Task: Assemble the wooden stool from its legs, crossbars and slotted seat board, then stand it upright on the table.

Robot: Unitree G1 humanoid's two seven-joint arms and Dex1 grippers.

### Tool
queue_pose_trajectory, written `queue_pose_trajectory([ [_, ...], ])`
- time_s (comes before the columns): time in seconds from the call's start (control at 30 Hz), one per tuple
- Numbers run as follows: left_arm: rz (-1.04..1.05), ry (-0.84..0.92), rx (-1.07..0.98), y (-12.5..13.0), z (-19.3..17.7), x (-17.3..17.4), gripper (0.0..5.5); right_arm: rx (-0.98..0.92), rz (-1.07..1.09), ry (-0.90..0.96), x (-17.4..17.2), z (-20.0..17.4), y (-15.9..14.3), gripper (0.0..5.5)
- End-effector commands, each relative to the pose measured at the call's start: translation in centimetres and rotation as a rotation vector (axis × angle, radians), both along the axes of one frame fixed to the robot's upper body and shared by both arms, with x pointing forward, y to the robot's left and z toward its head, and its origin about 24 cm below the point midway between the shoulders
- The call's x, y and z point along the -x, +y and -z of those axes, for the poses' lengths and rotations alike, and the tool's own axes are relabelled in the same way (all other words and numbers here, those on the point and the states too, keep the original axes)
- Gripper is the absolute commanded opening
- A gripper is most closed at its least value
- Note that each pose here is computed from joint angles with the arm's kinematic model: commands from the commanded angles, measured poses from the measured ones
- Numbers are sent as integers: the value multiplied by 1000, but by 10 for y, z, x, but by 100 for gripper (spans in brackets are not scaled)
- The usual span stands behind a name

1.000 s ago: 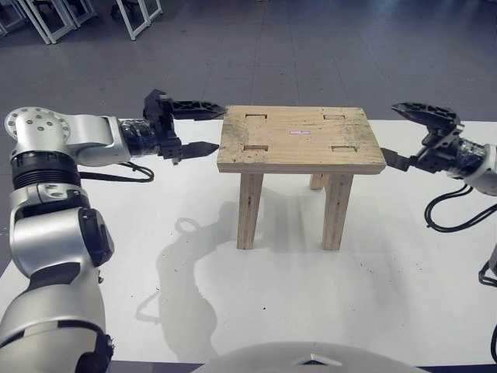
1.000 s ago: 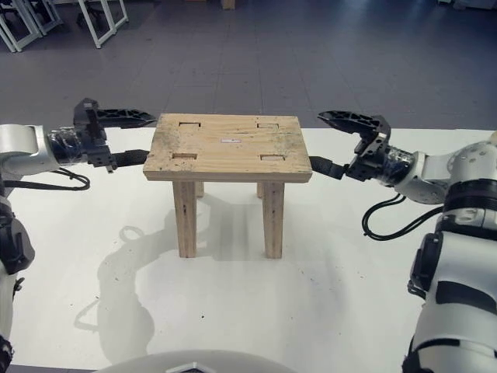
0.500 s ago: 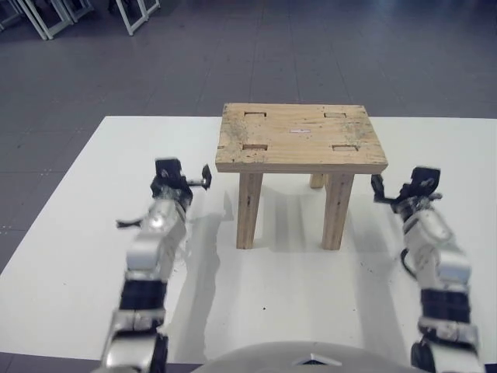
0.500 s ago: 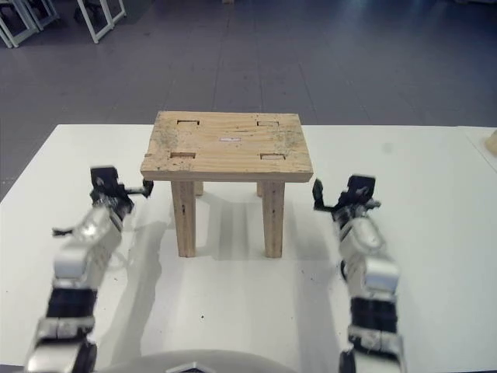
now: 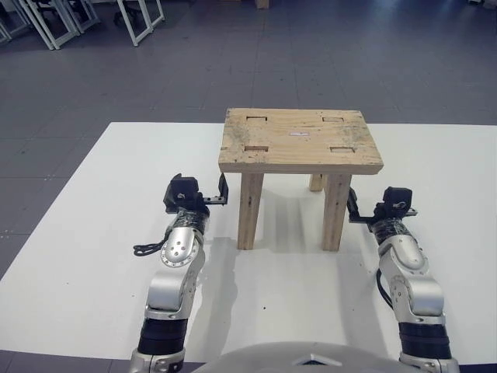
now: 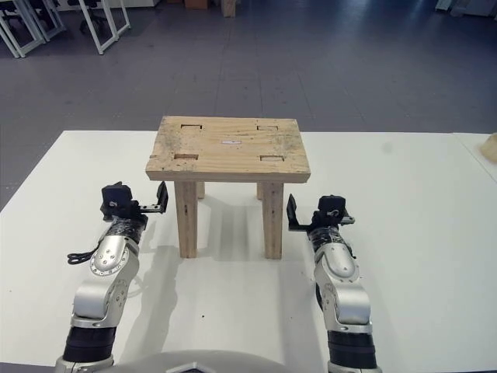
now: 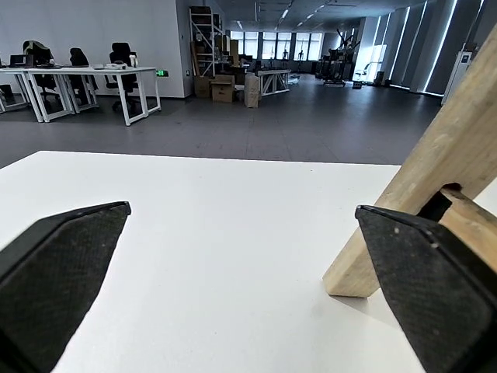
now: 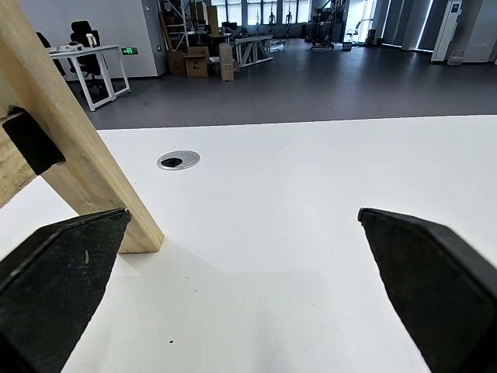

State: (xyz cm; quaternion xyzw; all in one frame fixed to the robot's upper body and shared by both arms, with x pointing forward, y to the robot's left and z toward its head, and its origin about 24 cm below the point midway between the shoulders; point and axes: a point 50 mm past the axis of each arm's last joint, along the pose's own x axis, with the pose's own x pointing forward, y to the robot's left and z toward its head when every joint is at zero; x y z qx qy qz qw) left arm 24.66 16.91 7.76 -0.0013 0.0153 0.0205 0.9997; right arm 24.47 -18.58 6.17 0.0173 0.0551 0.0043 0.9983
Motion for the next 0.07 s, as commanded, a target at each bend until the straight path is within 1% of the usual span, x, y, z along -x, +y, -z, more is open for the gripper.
queue_pose_trajectory([
  [0.03, 14, -5, -11, 0, -6, -2, 537, 7, -6, 1, -1, -3, 0, 545],
  [0.07, 16, 1, -10, 0, -5, -2, 537, 8, -5, 2, -1, -3, 0, 545],
])
